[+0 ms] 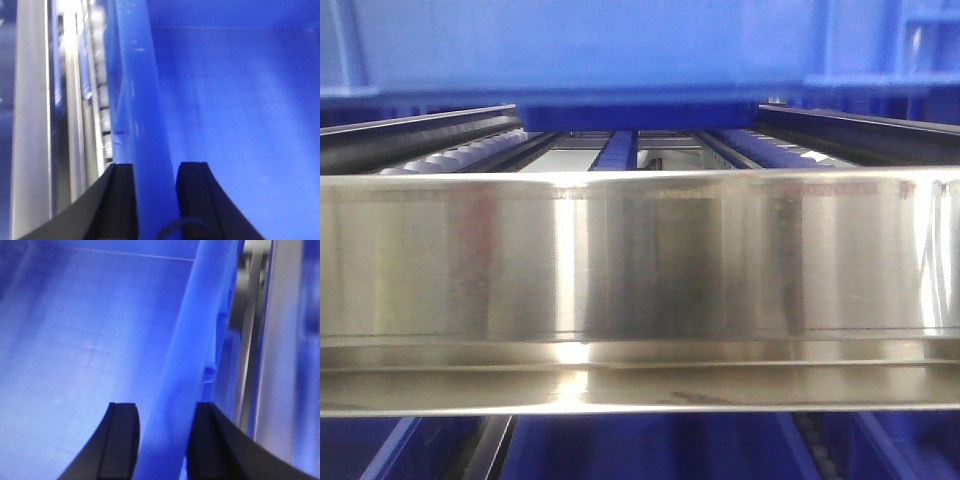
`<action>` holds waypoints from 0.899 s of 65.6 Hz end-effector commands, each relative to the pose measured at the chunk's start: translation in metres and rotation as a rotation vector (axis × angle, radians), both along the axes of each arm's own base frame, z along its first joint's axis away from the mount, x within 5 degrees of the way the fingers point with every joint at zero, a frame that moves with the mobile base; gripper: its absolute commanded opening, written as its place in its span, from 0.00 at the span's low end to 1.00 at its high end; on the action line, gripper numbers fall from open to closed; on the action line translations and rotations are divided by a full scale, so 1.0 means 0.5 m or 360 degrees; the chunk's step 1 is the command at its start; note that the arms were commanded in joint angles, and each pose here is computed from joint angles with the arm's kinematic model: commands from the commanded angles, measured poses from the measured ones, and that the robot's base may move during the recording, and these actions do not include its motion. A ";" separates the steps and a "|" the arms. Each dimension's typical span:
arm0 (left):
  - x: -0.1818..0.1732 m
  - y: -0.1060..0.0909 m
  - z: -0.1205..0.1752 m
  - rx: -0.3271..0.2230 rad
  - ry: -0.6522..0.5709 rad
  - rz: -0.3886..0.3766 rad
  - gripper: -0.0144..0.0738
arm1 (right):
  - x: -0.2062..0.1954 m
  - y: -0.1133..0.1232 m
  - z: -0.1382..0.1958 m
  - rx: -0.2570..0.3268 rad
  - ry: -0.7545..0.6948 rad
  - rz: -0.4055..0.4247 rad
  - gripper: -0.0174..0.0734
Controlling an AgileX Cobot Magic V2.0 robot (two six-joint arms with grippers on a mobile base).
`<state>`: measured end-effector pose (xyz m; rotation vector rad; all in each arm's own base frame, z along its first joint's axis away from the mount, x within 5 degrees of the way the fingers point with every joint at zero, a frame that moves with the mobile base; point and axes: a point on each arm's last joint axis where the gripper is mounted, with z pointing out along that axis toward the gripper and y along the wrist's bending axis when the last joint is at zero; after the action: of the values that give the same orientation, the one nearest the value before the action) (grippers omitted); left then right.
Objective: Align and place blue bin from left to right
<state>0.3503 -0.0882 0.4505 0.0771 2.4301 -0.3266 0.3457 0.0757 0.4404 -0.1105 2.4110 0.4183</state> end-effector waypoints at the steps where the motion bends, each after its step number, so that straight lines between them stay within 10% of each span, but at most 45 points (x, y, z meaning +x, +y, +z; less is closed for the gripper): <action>1: -0.049 -0.019 0.063 -0.0239 -0.0140 -0.0107 0.04 | -0.022 -0.002 0.055 0.0073 -0.0216 -0.0030 0.12; 59: -0.077 -0.009 0.093 -0.0231 -0.0238 -0.0094 0.04 | -0.045 -0.006 0.083 0.0092 -0.0308 -0.0038 0.12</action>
<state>0.3268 -0.0849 0.4758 0.0751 2.3541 -0.3684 0.3232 0.0723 0.4654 -0.1133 2.3345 0.4257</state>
